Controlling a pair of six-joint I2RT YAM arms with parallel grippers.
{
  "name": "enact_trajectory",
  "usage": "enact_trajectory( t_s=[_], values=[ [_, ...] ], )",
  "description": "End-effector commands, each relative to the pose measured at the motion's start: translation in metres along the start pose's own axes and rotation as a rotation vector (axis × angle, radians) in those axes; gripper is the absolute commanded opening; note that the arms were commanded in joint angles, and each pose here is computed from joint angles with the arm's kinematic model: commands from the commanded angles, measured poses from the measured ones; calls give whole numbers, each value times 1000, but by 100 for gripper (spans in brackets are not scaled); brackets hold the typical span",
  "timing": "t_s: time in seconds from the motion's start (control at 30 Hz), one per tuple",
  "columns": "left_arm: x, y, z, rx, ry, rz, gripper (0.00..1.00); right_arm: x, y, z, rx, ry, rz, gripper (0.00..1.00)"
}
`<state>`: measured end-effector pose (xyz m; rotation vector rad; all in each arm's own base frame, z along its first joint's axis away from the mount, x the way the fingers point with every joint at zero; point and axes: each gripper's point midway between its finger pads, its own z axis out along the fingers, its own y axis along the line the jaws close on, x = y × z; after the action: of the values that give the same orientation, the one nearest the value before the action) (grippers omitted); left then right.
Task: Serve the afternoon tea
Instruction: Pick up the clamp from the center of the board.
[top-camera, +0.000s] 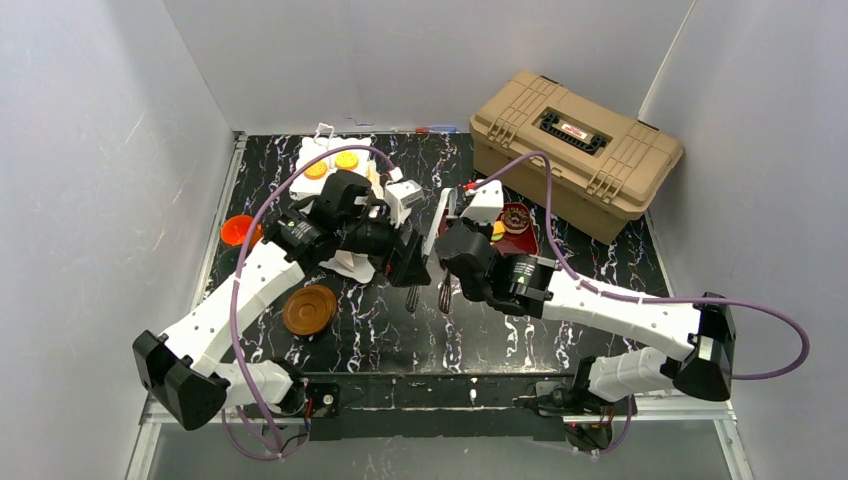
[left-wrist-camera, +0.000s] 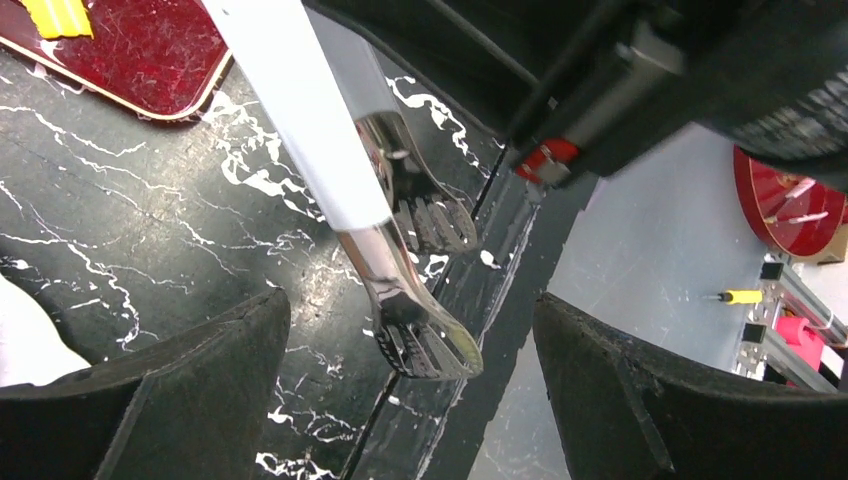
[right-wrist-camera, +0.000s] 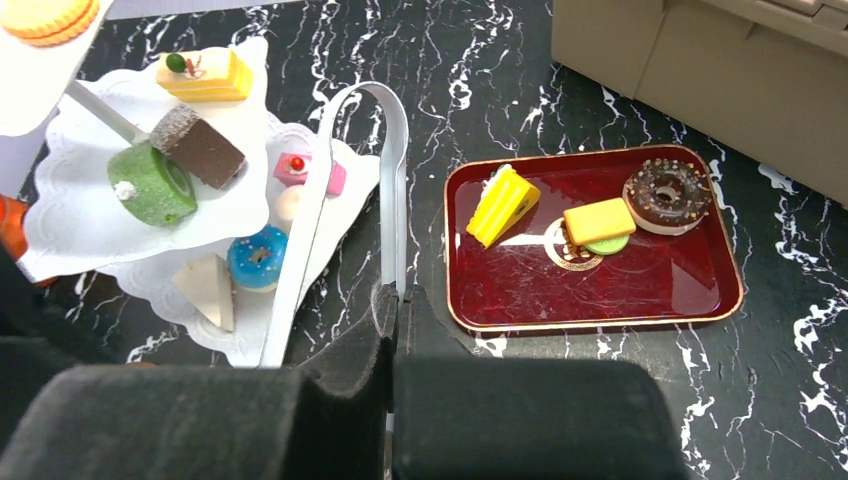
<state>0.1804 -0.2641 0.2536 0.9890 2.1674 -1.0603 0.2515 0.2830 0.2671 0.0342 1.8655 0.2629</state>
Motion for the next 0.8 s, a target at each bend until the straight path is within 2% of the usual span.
enact_trajectory(
  t_s=[0.0,0.1,0.17,0.3,0.37,0.43,0.57,0.67,0.77],
  values=[
    [-11,2,8,-39,-44,10,88,-35,4,-13,-32,-117,118,1],
    [-16,13,12,-87,-60,41,87,-35,9,-19,-70,-125,158,3],
    [-19,14,14,-87,-60,49,81,-35,12,-21,-89,-125,180,4],
    [-19,8,18,-37,-65,61,46,-33,16,-24,-116,-117,214,8],
    [-14,7,20,-21,-55,71,19,-34,16,-26,-130,-116,239,11],
    [-10,8,19,-21,-43,80,2,-34,16,-29,-151,-113,268,14],
    [-10,8,15,-31,-57,116,0,-30,21,-35,-215,-90,331,27],
    [-12,8,11,-40,-69,155,0,-29,24,-43,-270,-63,363,45],
    [-15,5,5,-36,-87,201,0,-27,20,-54,-332,-25,375,67]
  ],
)
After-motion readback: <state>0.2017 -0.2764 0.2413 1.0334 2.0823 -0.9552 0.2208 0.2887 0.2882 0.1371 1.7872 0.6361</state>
